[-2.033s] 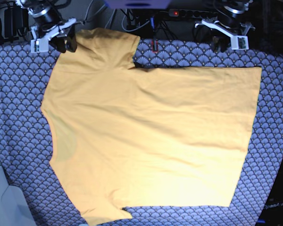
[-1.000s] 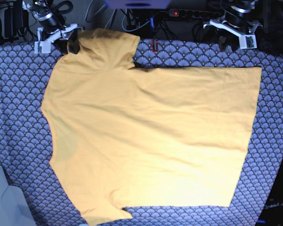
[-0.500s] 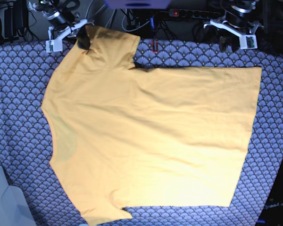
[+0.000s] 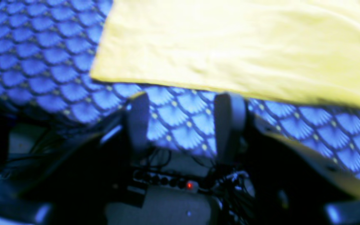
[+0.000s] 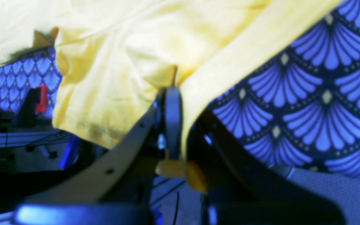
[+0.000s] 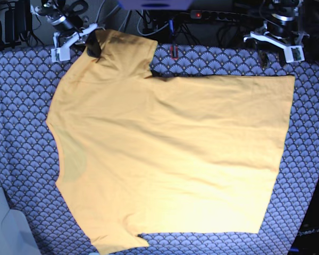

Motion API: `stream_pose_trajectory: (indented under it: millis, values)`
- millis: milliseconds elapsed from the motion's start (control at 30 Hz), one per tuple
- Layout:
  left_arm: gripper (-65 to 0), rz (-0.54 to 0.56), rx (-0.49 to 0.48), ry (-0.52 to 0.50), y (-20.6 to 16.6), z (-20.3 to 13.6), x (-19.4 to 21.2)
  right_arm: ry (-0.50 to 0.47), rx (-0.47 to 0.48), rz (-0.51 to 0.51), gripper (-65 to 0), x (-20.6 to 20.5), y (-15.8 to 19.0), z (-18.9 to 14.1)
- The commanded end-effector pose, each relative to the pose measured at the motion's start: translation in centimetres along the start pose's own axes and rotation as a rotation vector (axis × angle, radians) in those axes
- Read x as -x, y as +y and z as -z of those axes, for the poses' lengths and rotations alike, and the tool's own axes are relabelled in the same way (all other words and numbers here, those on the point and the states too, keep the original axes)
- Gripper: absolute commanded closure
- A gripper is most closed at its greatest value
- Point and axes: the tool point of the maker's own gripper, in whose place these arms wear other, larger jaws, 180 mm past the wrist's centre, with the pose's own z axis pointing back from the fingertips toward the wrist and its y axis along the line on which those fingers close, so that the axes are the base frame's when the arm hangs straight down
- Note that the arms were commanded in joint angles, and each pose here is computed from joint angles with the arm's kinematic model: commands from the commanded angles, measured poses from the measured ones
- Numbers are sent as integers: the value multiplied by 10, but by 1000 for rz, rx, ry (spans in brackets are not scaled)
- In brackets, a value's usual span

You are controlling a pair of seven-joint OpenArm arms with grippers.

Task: Fold the T-shirt properly
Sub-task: 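Grasp the shoulder corners of the yellow shirt with both grippers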

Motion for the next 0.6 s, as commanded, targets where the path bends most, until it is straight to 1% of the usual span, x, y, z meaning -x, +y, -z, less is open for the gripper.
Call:
stream_pose_trajectory:
  millis: [0,67,200,300,400,433,567]
  values:
    - [-331,3,-14,-38,5,-2,-10,2,9,-11,0,-1,-3,-3]
    - [-331,4,-37,-51,13,-1,-15,1,-4,-16,0,-2,-1,-3]
    - [-331,-33,-103,37,36,14,-2,-13,-23,-26,0,-8,2,2]
    - [-331,-94,-169,114,61,27,13,-13,-24,-26,0,-8,3,2]
    - [-331,-141,-207,133,75,32,21,-12,-23,-28,0,-8,2,2]
    - [-331,-145,-210,130,77,33,20,-12,-23,-28,0,-8,2,2]
    - [-330,-132,-168,94,73,42,7,-11,-23,-30,0,-8,2,2]
